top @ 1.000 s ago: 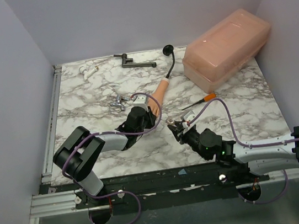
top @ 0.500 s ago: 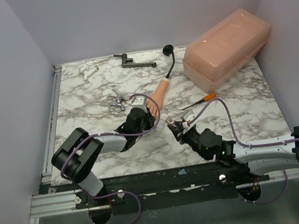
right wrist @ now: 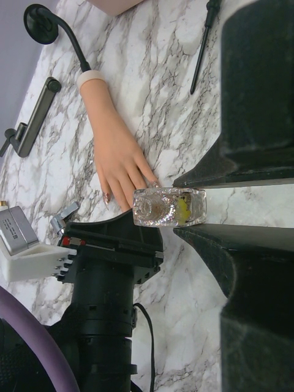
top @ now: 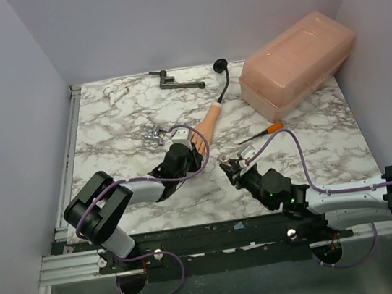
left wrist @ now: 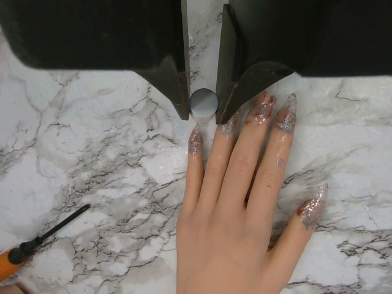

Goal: Paint the nails

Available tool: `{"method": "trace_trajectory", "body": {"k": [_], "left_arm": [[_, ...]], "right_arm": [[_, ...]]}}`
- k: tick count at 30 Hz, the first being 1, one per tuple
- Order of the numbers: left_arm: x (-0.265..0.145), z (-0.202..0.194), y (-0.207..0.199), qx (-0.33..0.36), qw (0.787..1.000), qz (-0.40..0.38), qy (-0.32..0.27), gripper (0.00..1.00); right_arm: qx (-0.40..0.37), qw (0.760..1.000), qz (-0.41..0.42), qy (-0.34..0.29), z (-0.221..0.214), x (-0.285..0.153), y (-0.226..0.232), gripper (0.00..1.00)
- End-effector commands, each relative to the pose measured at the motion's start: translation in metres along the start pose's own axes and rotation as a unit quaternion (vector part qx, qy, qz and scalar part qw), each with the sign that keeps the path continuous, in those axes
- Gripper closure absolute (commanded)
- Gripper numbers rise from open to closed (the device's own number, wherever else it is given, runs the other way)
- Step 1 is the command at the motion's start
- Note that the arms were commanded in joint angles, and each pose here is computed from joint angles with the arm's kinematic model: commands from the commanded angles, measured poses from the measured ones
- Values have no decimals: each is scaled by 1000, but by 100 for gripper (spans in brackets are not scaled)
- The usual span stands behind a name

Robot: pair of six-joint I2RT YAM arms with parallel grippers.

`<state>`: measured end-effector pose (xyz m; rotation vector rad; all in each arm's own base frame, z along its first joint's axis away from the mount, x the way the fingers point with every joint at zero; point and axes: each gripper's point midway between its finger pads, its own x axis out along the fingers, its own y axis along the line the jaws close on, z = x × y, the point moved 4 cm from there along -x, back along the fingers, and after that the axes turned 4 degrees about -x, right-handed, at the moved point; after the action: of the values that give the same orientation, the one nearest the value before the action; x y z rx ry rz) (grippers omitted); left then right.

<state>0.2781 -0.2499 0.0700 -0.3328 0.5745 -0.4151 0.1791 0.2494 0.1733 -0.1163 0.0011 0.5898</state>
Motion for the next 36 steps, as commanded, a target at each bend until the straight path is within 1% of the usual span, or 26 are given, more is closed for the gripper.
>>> {"method": "trace_trajectory", "body": {"k": [1, 5, 9, 16, 22, 30, 36], "left_arm": [[-3, 13, -6, 9, 999, -13, -35, 100], [-1, 17, -8, 18, 999, -15, -42, 100], [1, 22, -14, 26, 998, -34, -52, 100], [9, 22, -15, 31, 998, -29, -47, 100], [18, 19, -19, 37, 998, -36, -31, 100], [26, 13, -14, 37, 999, -8, -7, 100], [23, 8, -9, 26, 1000, 5, 2, 100]], "right_arm": [[17, 1000, -16, -13, 12, 4, -2, 99], [16, 1000, -16, -12, 11, 4, -2, 99], [14, 1000, -17, -9, 11, 6, -1, 100], [9, 1000, -17, -3, 10, 8, 1, 99], [10, 1000, -16, -5, 10, 7, 0, 99], [9, 1000, -16, -3, 10, 8, 1, 99], [9, 1000, -16, -3, 10, 8, 1, 99]]}}
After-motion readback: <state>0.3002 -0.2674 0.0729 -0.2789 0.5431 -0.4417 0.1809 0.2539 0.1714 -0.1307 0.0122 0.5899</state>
